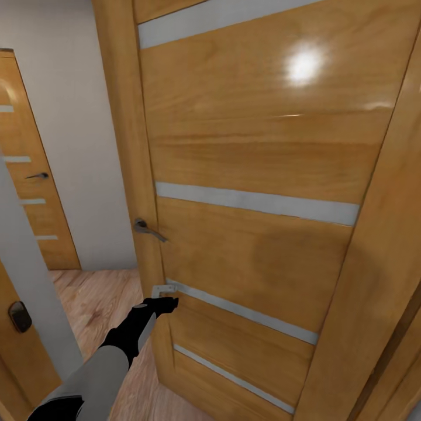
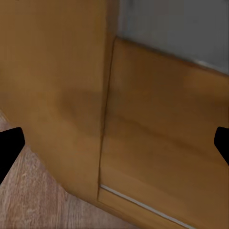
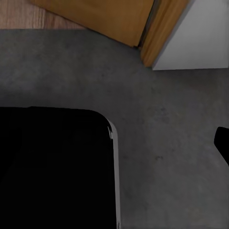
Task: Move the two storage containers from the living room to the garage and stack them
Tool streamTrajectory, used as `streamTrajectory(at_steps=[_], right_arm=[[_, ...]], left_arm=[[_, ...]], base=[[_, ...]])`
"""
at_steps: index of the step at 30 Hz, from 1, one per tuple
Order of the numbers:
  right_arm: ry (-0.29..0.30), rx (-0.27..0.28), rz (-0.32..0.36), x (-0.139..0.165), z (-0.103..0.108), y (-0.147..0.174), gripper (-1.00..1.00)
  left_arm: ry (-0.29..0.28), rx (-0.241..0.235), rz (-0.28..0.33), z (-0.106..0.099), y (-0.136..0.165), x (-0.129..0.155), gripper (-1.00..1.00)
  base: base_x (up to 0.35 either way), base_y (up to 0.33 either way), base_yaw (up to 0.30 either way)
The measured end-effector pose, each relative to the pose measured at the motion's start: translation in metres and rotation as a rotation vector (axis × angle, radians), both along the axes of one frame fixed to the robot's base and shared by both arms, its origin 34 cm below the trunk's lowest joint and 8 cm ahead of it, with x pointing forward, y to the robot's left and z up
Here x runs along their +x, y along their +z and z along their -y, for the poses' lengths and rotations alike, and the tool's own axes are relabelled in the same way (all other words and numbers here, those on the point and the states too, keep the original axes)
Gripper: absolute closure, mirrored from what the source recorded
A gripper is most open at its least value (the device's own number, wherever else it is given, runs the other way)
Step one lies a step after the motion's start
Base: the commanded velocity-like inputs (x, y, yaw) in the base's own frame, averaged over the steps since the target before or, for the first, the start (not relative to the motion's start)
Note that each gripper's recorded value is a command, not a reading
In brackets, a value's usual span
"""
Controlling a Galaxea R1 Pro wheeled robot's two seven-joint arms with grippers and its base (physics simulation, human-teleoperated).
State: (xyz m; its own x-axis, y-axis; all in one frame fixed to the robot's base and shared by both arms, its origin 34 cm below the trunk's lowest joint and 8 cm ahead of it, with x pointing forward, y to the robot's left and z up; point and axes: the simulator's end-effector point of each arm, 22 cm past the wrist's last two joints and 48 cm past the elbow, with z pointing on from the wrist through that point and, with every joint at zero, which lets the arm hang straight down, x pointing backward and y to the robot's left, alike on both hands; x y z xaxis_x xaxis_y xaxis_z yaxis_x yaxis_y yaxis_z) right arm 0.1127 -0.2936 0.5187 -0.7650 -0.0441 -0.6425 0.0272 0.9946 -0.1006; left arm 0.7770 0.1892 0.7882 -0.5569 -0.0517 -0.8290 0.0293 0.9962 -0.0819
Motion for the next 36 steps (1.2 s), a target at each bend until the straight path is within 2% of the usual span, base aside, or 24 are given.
streamTrajectory(at_steps=[22,29,36], right_arm=[[0.005,0.005,0.0,0.0001,-0.0014,-0.0002,-1.0],[0.004,0.005,0.0,0.0,-0.0014,-0.0001,-1.0],[0.004,0.005,-0.001,0.0001,-0.0015,-0.0002,-1.0]], left_arm=[[0.002,0.004,0.001,-0.0013,0.0002,0.0004,-1.0],[0.0,0.0,-0.001,-0.0004,-0.0004,-0.0004,-1.0],[0.0,0.0,0.001,-0.0002,-0.0003,0.0,-1.0]], base=[[0.034,0.0,0.0],[0.195,0.052,0.0],[0.029,0.005,0.0]])
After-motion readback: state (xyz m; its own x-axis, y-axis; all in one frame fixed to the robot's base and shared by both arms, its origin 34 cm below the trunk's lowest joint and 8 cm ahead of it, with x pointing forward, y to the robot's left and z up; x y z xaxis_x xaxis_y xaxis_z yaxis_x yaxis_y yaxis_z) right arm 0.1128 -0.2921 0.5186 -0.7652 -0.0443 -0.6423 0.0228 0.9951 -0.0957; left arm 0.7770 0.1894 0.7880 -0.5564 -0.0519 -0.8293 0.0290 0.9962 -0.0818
